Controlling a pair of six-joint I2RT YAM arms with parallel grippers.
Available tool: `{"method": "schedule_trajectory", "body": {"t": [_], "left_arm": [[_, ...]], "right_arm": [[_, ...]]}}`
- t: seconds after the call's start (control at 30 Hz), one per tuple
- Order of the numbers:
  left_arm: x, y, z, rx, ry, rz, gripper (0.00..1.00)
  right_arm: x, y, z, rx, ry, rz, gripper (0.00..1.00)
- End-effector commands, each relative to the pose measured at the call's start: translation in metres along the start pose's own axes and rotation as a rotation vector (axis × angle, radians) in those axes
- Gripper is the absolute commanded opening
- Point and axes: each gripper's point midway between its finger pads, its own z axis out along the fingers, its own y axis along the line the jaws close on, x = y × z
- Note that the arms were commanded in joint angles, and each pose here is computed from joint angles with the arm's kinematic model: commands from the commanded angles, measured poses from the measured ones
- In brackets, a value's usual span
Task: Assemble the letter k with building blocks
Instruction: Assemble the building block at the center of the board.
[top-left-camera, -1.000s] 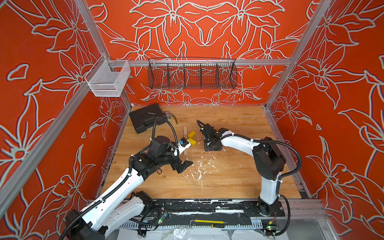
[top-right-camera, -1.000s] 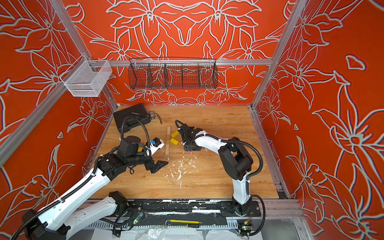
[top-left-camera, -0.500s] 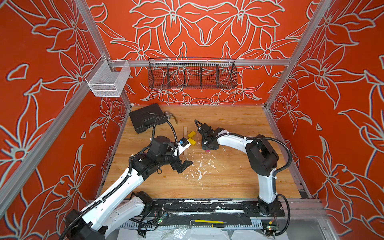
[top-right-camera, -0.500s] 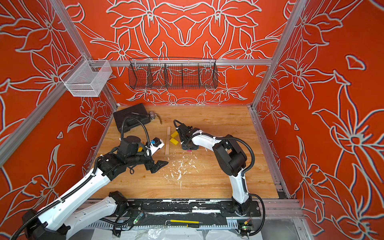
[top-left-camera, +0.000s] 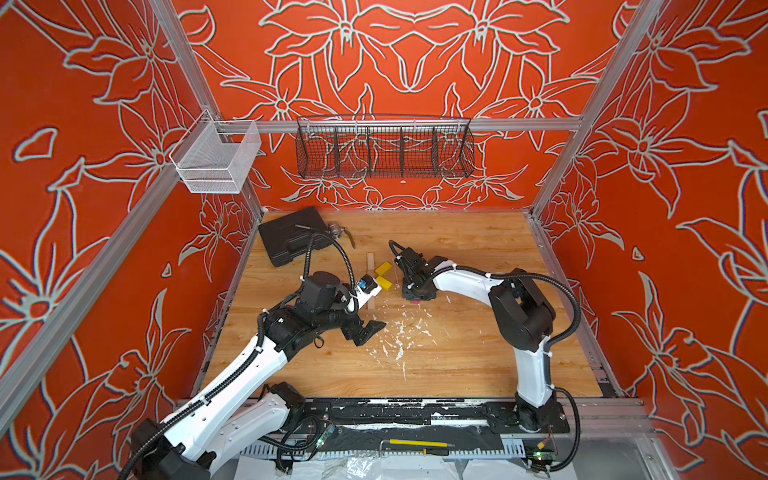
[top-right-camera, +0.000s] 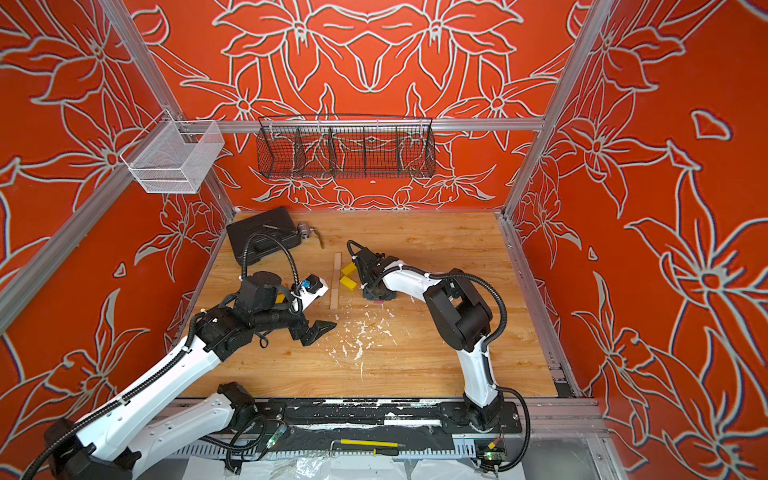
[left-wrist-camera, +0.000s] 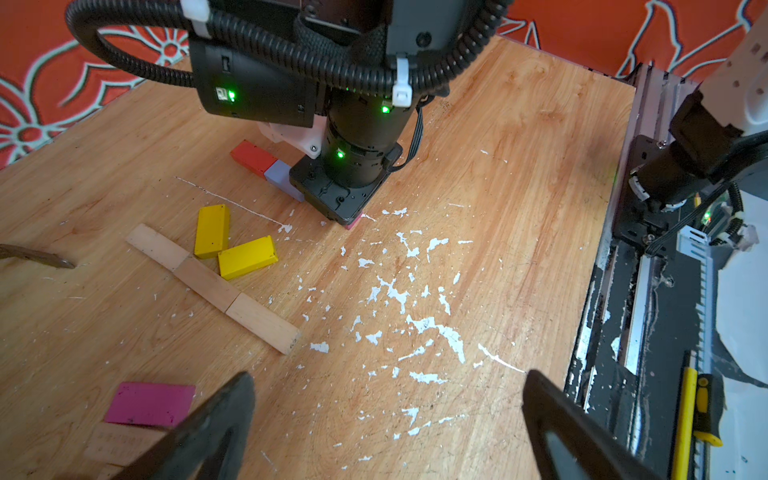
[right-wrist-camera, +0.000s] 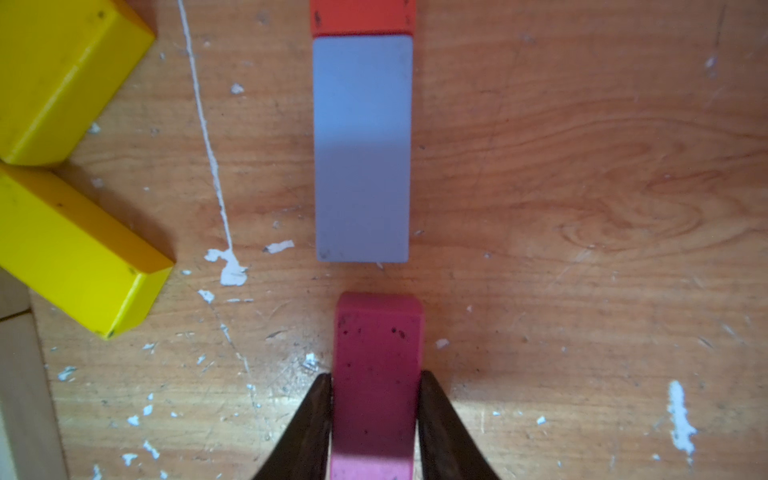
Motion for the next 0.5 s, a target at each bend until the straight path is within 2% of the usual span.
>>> {"method": "schedule_trajectory", "body": {"t": [0.0,0.47], "left_arm": [[-0.0008,0.0032,0.0004,-0.007,-0.004,0.005,0.98],[-0.0024,0.0051,0.0013,0.001,-0.010,-0.013,0.98]], "right_arm": [[-0.0021,-0.0001,0.0057,0.015,-0.003,0.030,0.34],[-0.0100,0.0013,0.0069,0.021,-0.012,0.027,0.32]]}}
